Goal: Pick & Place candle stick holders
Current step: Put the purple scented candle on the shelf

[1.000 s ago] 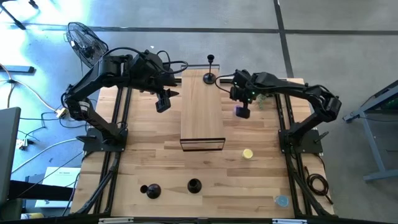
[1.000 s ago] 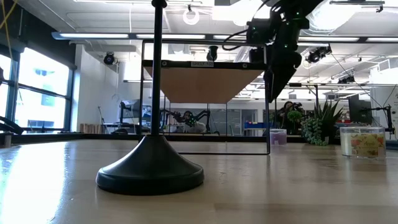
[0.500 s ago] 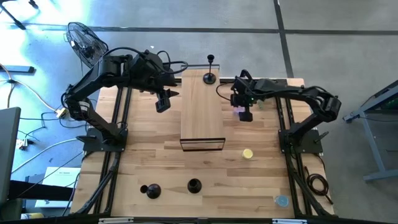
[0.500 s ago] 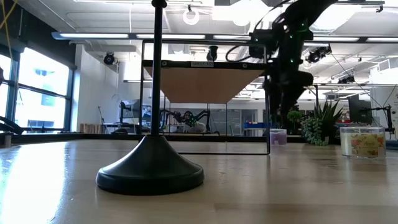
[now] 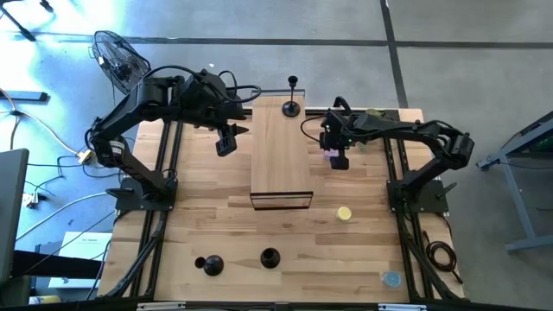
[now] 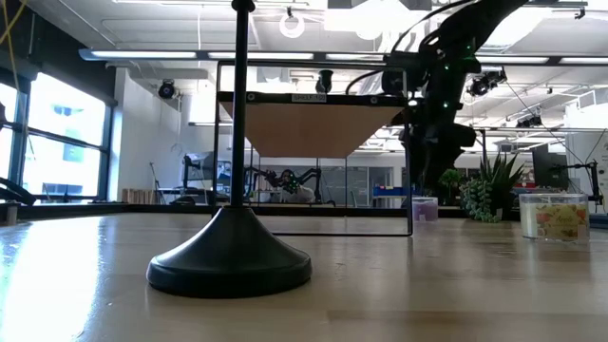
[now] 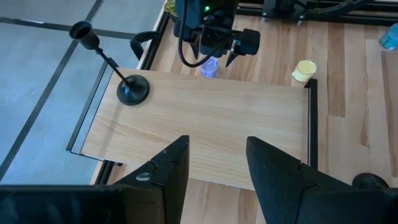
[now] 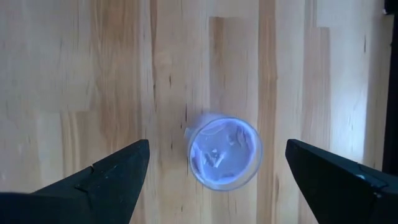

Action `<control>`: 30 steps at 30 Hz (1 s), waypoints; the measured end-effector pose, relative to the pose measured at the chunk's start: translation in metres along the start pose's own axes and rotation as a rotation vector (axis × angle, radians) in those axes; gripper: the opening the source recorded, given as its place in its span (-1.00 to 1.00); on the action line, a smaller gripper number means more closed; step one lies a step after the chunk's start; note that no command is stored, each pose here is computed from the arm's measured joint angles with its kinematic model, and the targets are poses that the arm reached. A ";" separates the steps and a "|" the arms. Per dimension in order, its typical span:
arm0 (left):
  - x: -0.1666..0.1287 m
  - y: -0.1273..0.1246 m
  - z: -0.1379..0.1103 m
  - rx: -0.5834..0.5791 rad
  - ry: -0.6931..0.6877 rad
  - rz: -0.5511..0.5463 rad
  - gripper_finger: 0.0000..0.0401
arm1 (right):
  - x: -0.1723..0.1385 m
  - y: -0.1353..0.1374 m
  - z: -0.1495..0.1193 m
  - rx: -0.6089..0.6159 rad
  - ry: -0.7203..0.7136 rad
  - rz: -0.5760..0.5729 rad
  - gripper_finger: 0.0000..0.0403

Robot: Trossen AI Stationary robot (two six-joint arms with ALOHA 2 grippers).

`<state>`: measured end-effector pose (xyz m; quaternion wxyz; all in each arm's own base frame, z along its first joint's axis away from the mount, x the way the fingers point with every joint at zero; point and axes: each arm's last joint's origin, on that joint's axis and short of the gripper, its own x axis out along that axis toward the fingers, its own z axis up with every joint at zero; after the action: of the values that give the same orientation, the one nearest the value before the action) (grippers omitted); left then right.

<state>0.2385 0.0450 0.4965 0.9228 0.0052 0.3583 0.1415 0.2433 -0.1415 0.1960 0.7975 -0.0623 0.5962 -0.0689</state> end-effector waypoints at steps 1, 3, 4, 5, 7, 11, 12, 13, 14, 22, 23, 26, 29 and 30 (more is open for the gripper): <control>0.000 0.000 0.000 0.000 0.000 0.000 -0.22 | 0.000 0.000 0.000 -0.004 -0.001 -0.001 0.84; 0.000 0.000 0.000 0.000 0.000 0.000 -0.22 | 0.000 0.000 0.000 -0.006 -0.002 -0.001 0.84; 0.000 0.000 0.000 0.000 0.000 0.000 -0.22 | 0.000 0.000 0.000 -0.006 -0.002 0.000 0.84; 0.000 0.000 0.000 0.000 0.000 0.000 -0.22 | 0.000 0.000 0.000 -0.006 -0.002 0.001 0.84; 0.000 0.000 0.000 0.000 0.000 0.000 -0.22 | 0.000 0.000 0.000 -0.003 -0.002 0.002 0.84; 0.000 0.000 0.000 0.000 0.000 0.000 -0.22 | 0.000 0.001 0.000 0.000 -0.010 0.023 0.84; 0.000 0.000 0.000 0.000 0.000 0.000 -0.22 | 0.000 0.001 0.000 0.001 -0.012 0.027 0.84; 0.000 0.000 0.000 0.000 0.000 0.000 -0.22 | 0.000 0.000 -0.001 0.004 -0.013 0.029 0.84; 0.000 0.000 0.000 0.000 0.000 0.000 -0.22 | 0.000 -0.001 -0.001 0.007 -0.017 0.036 0.84; 0.000 0.000 0.000 0.000 0.000 0.000 -0.22 | 0.000 -0.013 -0.008 0.057 -0.025 0.047 0.84; 0.000 0.000 0.000 0.000 0.000 0.000 -0.22 | 0.001 -0.014 -0.009 0.059 -0.029 0.054 0.84; 0.000 0.000 0.000 0.000 0.000 0.001 -0.22 | 0.004 -0.014 -0.009 0.064 -0.031 0.083 0.84; 0.000 0.000 0.000 0.000 0.000 0.000 -0.22 | 0.011 -0.013 -0.010 0.064 0.000 0.097 0.84; 0.000 0.000 0.000 0.000 0.000 0.000 -0.22 | 0.014 -0.013 -0.010 0.063 0.012 0.097 0.84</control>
<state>0.2386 0.0450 0.4965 0.9229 0.0052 0.3581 0.1415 0.2368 -0.1572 0.1826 0.7979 -0.0078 0.6008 -0.0492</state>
